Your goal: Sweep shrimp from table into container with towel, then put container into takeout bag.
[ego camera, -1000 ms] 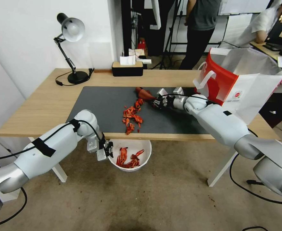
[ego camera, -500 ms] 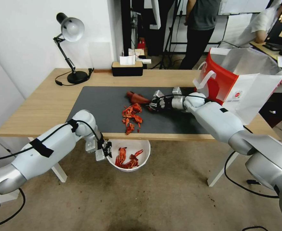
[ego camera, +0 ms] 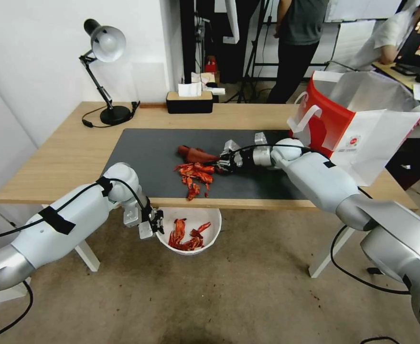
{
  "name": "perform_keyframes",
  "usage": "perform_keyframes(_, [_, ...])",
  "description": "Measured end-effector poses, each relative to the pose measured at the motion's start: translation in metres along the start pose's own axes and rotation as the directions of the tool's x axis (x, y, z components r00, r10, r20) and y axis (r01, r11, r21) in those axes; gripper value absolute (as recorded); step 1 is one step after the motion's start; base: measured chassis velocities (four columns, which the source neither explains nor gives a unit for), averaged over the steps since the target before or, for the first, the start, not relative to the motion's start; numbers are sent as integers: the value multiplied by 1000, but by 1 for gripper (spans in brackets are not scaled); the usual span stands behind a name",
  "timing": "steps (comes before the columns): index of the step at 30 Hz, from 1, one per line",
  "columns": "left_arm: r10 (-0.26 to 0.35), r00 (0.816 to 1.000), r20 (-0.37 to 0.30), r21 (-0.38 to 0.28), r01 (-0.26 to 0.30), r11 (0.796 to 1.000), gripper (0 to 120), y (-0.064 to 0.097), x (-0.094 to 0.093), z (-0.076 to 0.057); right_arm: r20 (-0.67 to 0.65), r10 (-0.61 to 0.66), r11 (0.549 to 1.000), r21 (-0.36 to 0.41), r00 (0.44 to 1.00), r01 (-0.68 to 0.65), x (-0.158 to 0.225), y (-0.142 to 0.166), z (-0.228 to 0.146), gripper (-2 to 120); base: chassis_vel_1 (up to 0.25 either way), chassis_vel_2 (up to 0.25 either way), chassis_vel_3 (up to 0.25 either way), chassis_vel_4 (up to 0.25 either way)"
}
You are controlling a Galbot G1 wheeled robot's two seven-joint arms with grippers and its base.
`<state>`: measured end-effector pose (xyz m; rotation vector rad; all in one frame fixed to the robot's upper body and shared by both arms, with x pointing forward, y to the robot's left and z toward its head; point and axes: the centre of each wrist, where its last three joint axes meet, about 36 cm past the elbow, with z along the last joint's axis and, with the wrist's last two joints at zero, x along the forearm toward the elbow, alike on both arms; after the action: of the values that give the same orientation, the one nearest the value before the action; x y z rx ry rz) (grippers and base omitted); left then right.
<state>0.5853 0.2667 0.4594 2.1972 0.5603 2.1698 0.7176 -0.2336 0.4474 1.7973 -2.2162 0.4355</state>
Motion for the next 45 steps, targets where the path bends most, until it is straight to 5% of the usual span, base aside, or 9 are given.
perform_keyframes(45, [10,1000,-11,31,-10,999,0,-16,7,0,-9,-170,985,12,985,170,-5,44,-6,6,0,0,0,0])
